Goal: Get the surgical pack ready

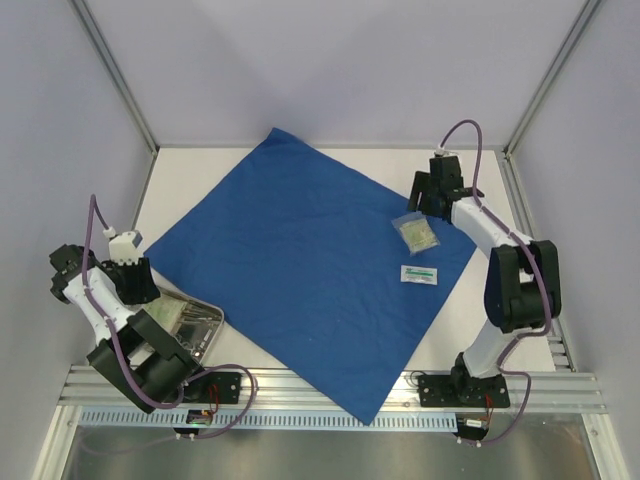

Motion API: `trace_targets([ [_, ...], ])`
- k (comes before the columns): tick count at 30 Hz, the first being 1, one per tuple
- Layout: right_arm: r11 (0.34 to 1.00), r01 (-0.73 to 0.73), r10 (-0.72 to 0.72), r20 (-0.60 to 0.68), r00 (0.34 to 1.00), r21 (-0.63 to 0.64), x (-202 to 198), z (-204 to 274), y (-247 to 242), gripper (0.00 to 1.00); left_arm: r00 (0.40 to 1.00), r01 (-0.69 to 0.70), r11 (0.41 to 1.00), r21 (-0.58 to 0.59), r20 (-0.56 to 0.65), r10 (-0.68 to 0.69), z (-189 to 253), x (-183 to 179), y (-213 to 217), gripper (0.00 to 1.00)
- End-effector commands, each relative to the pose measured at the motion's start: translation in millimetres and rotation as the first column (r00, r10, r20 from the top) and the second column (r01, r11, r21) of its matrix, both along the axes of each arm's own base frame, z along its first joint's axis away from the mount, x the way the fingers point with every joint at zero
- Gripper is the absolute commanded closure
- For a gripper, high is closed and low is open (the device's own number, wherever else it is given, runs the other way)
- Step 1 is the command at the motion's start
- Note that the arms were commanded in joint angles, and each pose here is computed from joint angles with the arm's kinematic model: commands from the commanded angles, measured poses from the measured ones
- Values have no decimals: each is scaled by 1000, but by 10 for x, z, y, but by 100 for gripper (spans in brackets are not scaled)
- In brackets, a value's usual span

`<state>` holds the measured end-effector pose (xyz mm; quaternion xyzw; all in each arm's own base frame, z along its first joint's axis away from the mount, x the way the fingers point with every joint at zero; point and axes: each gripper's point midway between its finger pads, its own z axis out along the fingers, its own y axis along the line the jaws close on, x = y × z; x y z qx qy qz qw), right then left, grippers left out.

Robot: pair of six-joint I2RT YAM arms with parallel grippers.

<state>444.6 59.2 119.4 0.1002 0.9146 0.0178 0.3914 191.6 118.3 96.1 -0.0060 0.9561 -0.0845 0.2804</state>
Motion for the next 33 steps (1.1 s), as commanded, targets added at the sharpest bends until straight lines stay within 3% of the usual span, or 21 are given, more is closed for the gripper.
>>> trace_targets([
  [1,998,1,-8,-138,990,-55,-11,-344,-245,28,999,15,999,-37,37,-13,219,8,-126,48],
  [7,998,-68,69,-215,974,11,-18,-713,-148,35,999,20,999,-38,28,-19,308,-37,-168,48],
  [11,997,-66,71,-219,973,31,-63,-747,-116,58,999,22,999,-42,38,-20,373,-43,-201,48],
  [14,997,-73,78,-192,978,35,-107,-642,-110,88,999,32,998,-47,39,-30,429,-78,-251,48],
  [16,995,-91,97,-162,982,42,-120,-512,-82,98,998,40,998,-41,50,-38,489,-86,-272,47],
  [21,985,-159,164,-98,981,64,-223,-198,90,99,994,85,993,-77,82,-79,644,-112,-428,47],
  [26,949,-302,299,47,953,93,-395,254,799,100,983,172,974,-147,96,-159,798,-148,-697,47],
  [33,764,-623,552,331,765,166,-1083,930,2639,99,915,400,901,-167,127,-383,1111,-112,-1211,32],
])
